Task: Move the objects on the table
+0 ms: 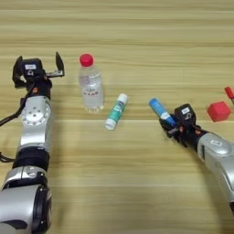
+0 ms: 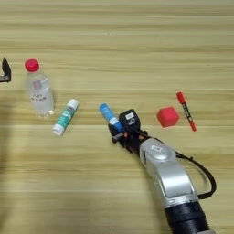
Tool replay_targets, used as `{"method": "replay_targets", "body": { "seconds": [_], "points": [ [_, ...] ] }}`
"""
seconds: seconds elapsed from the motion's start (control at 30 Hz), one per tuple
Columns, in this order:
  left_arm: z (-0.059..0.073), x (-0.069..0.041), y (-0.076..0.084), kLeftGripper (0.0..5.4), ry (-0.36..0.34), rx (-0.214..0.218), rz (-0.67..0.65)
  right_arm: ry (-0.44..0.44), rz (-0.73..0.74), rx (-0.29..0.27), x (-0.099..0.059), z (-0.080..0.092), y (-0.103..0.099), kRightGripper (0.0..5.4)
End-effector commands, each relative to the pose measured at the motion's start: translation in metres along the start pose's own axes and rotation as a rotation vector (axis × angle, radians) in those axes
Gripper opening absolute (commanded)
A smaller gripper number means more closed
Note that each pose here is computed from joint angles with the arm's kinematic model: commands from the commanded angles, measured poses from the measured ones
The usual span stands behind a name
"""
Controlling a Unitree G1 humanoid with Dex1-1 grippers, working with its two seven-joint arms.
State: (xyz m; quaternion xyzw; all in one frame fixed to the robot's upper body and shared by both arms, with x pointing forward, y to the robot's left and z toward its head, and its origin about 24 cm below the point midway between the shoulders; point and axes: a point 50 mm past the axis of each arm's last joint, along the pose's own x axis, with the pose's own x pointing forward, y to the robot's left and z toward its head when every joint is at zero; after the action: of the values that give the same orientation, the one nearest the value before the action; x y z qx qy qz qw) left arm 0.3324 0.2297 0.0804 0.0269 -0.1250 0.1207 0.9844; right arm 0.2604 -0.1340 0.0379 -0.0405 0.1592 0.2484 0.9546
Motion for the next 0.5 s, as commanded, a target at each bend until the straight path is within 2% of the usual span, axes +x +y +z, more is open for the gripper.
{"method": "replay_targets", "body": {
  "seconds": [0.03, 0.13, 0.3, 0.43, 0.5],
  "points": [
    [0.013, 0.000, 0.004, 5.40, -0.071, -0.015, -0.003, -0.068, -0.012, -0.015, 0.001, 0.017, -0.003, 1.42],
    [0.019, 0.001, 0.005, 5.40, -0.102, -0.020, -0.012, -0.071, -0.014, -0.012, 0.002, 0.018, -0.002, 1.42],
    [0.021, -0.001, 0.004, 5.40, -0.101, -0.032, -0.024, -0.076, -0.009, -0.008, 0.001, 0.017, 0.001, 1.42],
    [0.040, -0.005, 0.001, 5.40, -0.158, -0.061, -0.051, -0.093, -0.012, -0.015, 0.000, 0.021, 0.002, 1.42],
    [0.052, -0.011, -0.006, 5.40, -0.189, -0.066, -0.092, -0.093, -0.016, -0.017, 0.000, 0.021, 0.003, 1.42]
  ]
}}
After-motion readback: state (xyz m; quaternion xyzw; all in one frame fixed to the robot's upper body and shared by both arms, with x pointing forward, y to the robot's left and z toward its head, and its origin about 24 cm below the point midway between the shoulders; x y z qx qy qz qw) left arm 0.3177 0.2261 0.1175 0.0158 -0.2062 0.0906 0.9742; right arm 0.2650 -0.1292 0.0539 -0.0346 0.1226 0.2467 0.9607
